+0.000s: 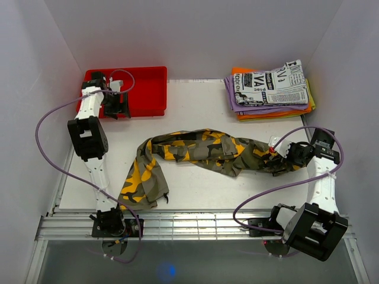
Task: Fold and stack the trousers
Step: Flatten the trousers out
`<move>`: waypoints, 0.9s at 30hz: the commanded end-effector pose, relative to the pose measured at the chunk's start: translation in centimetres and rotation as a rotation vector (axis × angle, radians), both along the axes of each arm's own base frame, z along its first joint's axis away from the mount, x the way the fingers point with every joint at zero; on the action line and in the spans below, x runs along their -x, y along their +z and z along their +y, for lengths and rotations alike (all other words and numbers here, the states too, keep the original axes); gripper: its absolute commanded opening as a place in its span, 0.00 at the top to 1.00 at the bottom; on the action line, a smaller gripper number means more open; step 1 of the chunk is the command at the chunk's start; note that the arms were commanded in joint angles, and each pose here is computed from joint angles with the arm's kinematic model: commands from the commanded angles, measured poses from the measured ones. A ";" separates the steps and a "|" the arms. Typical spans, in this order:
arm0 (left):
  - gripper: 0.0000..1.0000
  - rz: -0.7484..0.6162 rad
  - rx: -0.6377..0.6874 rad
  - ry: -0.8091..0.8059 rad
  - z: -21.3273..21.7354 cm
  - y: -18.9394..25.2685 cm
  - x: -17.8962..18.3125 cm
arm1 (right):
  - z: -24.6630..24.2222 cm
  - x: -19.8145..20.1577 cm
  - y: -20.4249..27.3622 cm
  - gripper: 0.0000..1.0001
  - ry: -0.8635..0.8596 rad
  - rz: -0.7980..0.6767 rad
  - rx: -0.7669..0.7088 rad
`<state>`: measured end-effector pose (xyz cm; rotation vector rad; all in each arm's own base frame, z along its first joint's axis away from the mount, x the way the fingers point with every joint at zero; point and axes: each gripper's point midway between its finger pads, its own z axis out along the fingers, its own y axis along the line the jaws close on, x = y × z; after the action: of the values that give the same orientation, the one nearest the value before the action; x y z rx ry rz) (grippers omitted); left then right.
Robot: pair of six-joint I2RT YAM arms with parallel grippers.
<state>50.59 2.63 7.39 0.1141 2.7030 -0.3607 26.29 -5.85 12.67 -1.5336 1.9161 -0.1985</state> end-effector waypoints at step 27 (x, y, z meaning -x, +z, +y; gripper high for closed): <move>0.14 0.239 0.148 -0.610 -12.7 0.6 25.8 | -1.3 -3.4 1.8 0.92 0.052 -0.066 0.046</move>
<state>24.18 -8.27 7.66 0.9116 2.8478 -0.8084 27.85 -6.59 11.91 -1.5842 1.9184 -0.1664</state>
